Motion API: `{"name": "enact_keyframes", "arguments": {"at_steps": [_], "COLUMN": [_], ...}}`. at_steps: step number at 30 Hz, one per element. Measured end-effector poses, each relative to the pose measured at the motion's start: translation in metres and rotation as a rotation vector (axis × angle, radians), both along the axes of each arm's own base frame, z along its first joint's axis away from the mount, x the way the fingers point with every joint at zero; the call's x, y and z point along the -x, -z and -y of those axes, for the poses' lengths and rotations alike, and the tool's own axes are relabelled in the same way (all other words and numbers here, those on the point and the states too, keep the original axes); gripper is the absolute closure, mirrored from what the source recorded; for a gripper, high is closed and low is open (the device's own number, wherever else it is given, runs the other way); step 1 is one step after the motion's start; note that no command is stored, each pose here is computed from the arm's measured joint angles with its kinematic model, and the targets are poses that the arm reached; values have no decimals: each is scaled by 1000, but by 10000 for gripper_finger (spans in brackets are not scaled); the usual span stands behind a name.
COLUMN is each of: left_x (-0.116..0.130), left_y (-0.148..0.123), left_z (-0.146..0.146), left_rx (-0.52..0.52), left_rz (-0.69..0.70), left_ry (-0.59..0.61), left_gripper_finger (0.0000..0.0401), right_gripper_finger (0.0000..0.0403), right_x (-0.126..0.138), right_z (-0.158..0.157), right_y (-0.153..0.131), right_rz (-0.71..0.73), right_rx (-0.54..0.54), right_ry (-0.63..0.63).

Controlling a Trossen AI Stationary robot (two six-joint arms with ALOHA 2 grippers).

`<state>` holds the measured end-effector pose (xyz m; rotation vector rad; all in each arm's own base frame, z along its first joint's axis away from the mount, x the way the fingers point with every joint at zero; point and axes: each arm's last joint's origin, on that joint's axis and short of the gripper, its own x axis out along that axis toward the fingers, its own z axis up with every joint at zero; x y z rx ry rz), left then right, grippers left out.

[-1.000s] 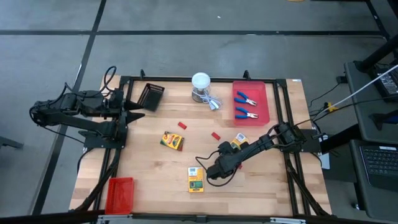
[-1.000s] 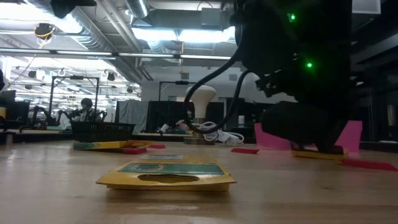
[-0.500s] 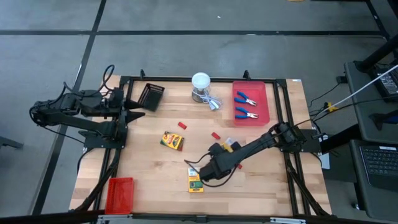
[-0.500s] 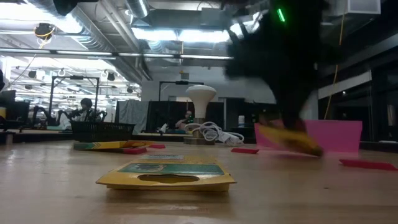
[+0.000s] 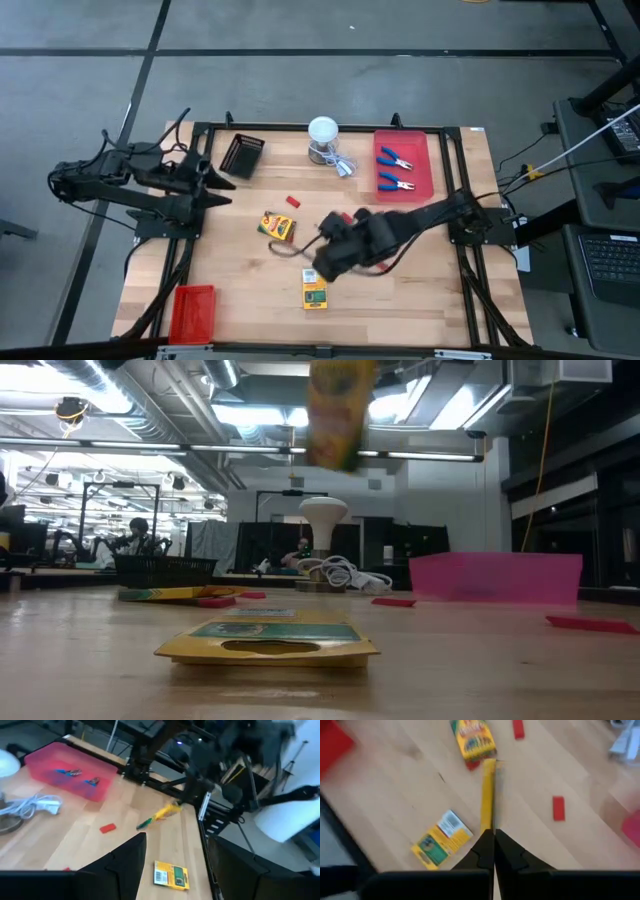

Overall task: Pick & Place School Supplies
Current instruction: Put the crayon box into the black bin

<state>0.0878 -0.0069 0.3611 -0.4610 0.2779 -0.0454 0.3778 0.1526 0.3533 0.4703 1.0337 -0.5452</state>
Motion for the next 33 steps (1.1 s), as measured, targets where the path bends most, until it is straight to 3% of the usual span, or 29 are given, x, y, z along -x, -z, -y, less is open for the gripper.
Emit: {"name": "enact_keyframes", "arguments": {"at_steps": [5,9,19,33], "left_x": [-11,-23,-65,-102], "left_y": [-3,-3,-2,-9], "left_z": [2,2,-5,-29], "left_rx": [-59,-158,-308,-366], "left_rz": [35,37,84,56], "left_ry": [53,79,175,274], "left_gripper_finger": [175,158,153,161], "right_gripper_finger": [402,403,403,403], "right_x": [19,25,5,-3], "right_z": [21,41,72,71], "right_y": [-47,-69,-78,-85], "right_rz": [151,230,329,428], "right_rx": [-32,-25,-57,-107], "right_ry": [-17,-14,-115,-160]}}
